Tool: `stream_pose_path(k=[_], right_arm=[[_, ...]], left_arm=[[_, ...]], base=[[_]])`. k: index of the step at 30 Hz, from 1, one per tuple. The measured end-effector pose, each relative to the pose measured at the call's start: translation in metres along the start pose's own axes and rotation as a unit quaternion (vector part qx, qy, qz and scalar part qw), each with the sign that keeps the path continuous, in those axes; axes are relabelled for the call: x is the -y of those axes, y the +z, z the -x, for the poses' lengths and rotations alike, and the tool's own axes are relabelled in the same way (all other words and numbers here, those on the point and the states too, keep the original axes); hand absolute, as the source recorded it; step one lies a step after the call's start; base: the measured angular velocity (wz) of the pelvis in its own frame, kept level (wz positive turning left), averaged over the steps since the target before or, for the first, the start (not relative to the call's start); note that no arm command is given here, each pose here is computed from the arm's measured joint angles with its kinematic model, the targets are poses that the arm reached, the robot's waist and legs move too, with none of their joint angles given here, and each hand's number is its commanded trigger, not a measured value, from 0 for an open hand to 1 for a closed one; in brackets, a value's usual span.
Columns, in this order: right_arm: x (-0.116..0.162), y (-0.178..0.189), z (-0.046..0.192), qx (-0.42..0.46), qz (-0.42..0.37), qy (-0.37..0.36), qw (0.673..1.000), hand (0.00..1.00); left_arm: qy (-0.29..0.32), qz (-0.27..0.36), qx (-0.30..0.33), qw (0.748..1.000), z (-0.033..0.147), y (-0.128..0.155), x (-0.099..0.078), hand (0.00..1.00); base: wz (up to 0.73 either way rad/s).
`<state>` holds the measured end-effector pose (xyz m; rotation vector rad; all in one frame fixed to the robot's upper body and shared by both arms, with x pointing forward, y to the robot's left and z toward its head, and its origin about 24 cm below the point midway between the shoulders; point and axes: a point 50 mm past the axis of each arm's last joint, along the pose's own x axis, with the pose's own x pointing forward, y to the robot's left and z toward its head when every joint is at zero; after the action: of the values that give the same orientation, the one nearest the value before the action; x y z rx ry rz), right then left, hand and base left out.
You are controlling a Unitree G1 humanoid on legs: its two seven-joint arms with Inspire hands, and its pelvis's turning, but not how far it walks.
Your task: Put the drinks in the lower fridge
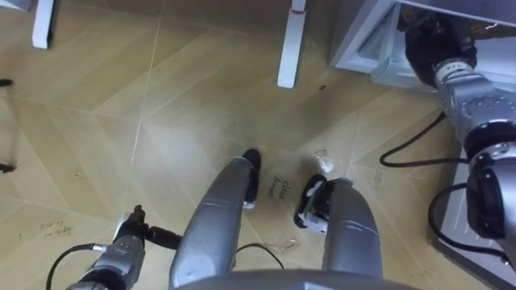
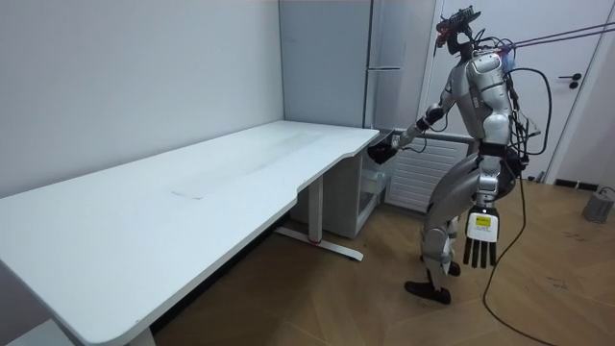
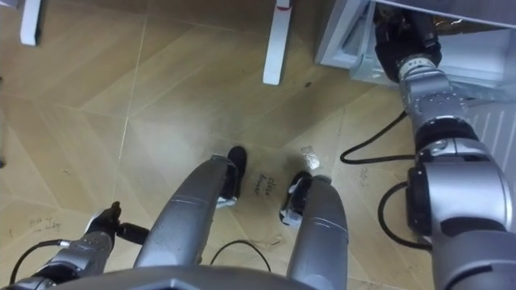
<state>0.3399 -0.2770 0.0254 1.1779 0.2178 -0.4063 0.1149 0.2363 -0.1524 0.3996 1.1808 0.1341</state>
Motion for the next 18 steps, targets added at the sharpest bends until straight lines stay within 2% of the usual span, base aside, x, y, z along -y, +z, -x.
stream_pose_path(k=[1, 2, 18], right_arm=[[0.0001, 0.0005, 0.0000, 0.001, 0.001, -0.002, 1.000, 0.05], [0.0003, 0.0018, 0.0001, 0.002, 0.004, -0.004, 1.000, 0.00], [0.0024, 0.0079, 0.0008, 0.007, 0.031, -0.014, 0.999, 0.00]], left_arm=[[0.000, 0.001, 0.000, 1.000, 0.0000, 0.0000, -0.0002, 0.00], [0.001, 0.001, 0.000, 1.000, -0.0001, 0.0001, -0.0005, 0.00], [0.001, -0.004, 0.000, 1.000, 0.0000, -0.0007, -0.0008, 0.00]], base=[[-0.03], [0.00], [-0.01]])
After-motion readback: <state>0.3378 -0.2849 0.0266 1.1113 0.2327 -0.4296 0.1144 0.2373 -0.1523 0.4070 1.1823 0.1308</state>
